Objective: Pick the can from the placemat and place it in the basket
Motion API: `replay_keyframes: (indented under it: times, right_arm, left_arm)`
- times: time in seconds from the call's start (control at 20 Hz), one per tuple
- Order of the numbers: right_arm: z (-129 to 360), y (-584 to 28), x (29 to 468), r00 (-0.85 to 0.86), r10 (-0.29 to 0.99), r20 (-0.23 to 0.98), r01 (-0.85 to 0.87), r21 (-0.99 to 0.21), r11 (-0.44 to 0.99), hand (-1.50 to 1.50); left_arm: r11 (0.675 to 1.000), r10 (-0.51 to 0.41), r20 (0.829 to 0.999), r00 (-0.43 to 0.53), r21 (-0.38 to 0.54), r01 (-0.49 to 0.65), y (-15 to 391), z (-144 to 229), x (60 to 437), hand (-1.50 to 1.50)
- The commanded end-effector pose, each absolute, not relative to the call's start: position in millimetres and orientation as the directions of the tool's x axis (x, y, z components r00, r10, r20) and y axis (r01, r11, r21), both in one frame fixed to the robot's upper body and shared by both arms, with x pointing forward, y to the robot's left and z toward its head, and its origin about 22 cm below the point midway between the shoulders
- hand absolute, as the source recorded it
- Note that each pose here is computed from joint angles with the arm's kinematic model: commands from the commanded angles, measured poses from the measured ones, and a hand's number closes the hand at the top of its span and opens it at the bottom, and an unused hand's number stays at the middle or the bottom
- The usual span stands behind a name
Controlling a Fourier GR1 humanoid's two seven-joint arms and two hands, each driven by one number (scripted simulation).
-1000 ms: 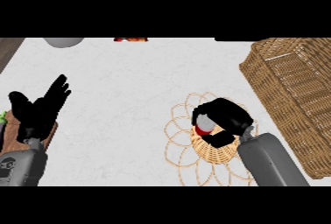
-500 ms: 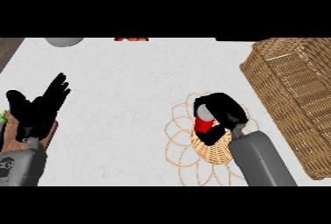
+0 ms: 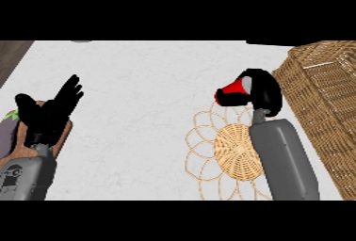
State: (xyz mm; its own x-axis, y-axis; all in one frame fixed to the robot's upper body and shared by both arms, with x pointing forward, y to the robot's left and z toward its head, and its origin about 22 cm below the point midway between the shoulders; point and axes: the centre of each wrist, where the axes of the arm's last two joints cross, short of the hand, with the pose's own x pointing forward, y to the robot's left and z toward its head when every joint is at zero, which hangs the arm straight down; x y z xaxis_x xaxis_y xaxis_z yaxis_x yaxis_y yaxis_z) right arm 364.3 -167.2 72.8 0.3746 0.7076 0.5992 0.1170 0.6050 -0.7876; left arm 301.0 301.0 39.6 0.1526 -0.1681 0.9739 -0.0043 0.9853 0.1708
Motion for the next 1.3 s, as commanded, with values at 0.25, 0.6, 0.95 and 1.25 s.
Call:
replay_keyframes:
  times: [0.25, 0.6, 0.95, 1.25]
  right_arm:
    - [165, -93, 401, 0.273, 0.569, 0.776, 0.635, -0.590, 0.499, 1.50]
    - [211, -56, 424, 0.364, 0.527, 0.768, 0.727, -0.588, 0.354, 1.50]
    - [261, -48, 439, 0.433, 0.530, 0.730, 0.755, -0.614, 0.229, 1.50]
    - [280, -105, 462, 0.490, 0.496, 0.717, 0.782, -0.613, 0.114, 1.50]
  left_arm:
    - [0.984, -0.178, 0.971, 0.157, 0.174, 0.038, 285, 44, 315, 0.00]
    - [0.984, -0.178, 0.970, 0.165, 0.177, 0.021, 286, 38, 309, 0.00]
    - [0.981, -0.191, 0.969, 0.158, 0.194, -0.009, 303, 37, 306, 0.00]
    - [0.983, -0.181, 0.971, 0.155, 0.184, 0.000, 304, 47, 308, 0.00]
